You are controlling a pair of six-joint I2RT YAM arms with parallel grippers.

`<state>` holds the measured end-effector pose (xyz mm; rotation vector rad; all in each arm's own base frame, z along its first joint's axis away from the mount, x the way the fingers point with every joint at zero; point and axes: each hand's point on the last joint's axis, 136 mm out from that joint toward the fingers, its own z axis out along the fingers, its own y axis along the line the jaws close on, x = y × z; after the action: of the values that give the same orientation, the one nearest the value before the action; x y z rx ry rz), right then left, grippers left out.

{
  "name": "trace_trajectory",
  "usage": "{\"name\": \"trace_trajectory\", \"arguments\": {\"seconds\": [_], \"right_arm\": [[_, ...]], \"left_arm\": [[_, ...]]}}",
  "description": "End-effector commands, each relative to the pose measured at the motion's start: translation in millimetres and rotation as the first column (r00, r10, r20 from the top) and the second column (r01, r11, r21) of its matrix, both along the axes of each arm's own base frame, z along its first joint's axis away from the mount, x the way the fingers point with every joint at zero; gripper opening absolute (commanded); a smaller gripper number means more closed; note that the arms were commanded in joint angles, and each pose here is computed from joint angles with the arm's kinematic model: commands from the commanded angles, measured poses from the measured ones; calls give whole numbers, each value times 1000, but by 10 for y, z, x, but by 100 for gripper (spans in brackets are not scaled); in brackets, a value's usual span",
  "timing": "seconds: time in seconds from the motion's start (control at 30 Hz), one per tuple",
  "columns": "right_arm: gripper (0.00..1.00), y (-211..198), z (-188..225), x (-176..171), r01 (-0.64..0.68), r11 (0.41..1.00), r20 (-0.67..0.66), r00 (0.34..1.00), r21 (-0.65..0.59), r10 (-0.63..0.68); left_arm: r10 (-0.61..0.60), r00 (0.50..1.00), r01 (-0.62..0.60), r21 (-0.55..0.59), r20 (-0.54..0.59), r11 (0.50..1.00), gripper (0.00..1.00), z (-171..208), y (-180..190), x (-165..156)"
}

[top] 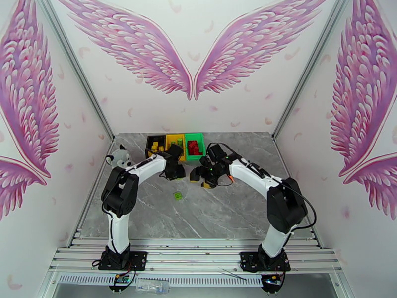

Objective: Sort the legos into containers by color

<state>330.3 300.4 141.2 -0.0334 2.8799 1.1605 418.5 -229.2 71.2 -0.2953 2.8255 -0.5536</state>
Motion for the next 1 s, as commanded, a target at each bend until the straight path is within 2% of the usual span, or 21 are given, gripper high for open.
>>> {"name": "trace_trajectory", "arguments": {"seconds": [0.0, 0.27, 0.33, 0.37, 0.4, 0.47, 0.53, 0.73, 0.97], "right_arm": [[77, 262, 159, 228, -11, 994, 6, 1000, 108, 10], [77, 533, 380, 862, 51, 971, -6, 999, 234, -51], [77, 534, 439, 983, 73, 963, -9, 997, 259, -73], [77, 518, 477, 1039, 83, 959, -7, 996, 270, -84], [77, 499, 495, 1073, 91, 958, -6, 996, 273, -93], [77, 441, 528, 1102, 101, 957, 0, 994, 271, -105], [77, 351, 544, 1091, 112, 960, 6, 993, 258, -118], [77, 24, 473, 830, 131, 976, 30, 990, 172, -138], [80, -351, 218, 307, 131, 991, 37, 991, 25, -132]], "left_arm": [[63, 991, -39, -199, 114, 979, 30, 592, -110, 372], [175, 974, -132, -268, 145, 954, 33, 789, 134, 1050], [200, 967, -148, -288, 158, 946, 42, 838, 173, 1235], [211, 964, -158, -290, 161, 944, 52, 853, 193, 1317], [214, 962, -158, -292, 169, 943, 57, 892, 197, 1385], [208, 960, -148, -290, 188, 946, 64, 976, 189, 1476], [202, 959, -141, -280, 201, 950, 67, 1047, 194, 1501], [167, 958, -129, -172, 233, 977, 67, 1164, 276, 1243], [89, 982, -109, 116, 165, 987, 68, 898, 368, 416]]}}
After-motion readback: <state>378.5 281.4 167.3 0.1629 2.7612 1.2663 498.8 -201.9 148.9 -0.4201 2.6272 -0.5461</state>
